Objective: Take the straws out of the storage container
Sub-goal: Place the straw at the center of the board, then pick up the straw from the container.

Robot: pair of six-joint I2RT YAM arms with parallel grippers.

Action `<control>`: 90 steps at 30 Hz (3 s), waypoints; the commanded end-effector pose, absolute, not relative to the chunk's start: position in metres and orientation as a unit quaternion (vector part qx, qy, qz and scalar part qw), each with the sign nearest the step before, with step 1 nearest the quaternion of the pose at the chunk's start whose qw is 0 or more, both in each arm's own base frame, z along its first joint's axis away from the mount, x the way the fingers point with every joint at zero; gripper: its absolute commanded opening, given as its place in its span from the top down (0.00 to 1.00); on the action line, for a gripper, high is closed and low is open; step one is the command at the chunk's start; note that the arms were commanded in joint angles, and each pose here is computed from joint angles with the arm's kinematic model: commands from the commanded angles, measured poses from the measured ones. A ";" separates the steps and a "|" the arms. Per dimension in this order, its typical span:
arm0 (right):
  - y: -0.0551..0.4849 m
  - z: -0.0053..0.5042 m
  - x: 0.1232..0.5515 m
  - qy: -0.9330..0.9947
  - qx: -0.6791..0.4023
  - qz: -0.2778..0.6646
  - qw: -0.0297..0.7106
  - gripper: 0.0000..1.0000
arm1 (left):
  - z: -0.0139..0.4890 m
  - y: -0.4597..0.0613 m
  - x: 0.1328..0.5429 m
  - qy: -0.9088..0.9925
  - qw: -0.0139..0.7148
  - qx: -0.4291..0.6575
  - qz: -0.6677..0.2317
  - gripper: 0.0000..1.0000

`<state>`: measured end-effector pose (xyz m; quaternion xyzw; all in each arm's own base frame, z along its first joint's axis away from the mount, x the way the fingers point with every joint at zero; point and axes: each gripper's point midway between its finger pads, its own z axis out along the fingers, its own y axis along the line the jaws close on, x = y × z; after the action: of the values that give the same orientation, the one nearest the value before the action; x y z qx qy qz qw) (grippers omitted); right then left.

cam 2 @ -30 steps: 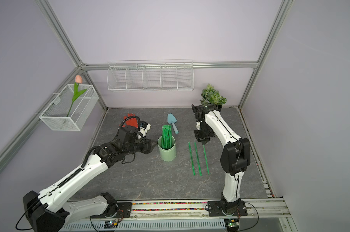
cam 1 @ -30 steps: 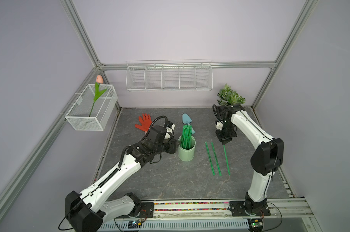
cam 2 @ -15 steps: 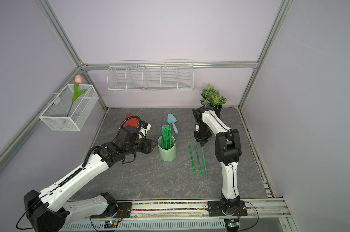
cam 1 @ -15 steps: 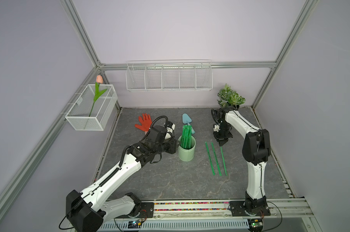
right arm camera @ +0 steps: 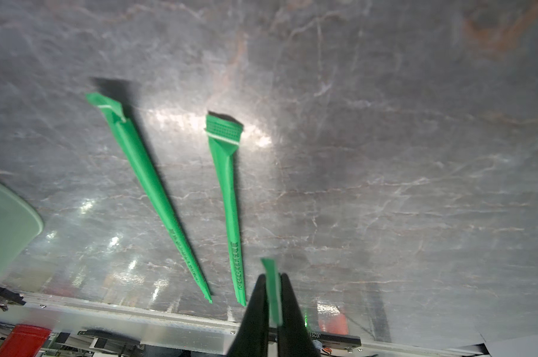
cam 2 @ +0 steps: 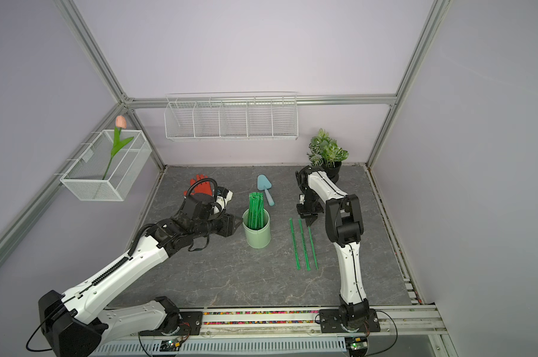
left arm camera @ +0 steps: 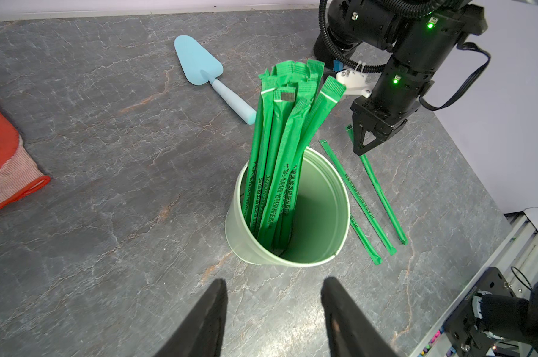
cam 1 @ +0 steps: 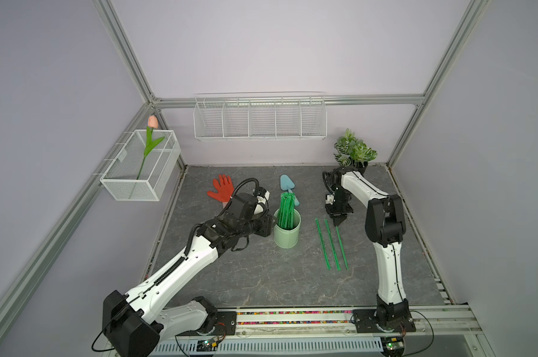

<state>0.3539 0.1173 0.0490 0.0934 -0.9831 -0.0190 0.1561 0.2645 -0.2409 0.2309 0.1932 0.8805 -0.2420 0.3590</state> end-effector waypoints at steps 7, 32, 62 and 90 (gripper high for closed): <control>0.117 0.037 0.359 -0.982 0.087 -0.035 0.162 0.85 | 0.238 -0.244 0.265 0.878 0.361 0.196 -0.247 0.47; 0.226 0.221 0.330 -0.952 0.208 -0.104 -0.197 0.54 | 0.246 -0.240 0.264 0.872 0.377 0.190 -0.248 0.47; 0.316 0.208 0.343 -0.930 0.237 -0.156 -0.232 0.66 | 0.244 -0.242 0.264 0.873 0.373 0.194 -0.250 0.47; 0.316 0.217 0.340 -0.929 0.247 -0.156 -0.227 0.87 | 0.244 -0.244 0.264 0.873 0.368 0.195 -0.254 0.47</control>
<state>0.3476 0.3176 0.2022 0.2399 -0.9328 -0.1490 -0.2239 0.2635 -0.2402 0.2346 0.1930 0.8781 -0.2444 0.3633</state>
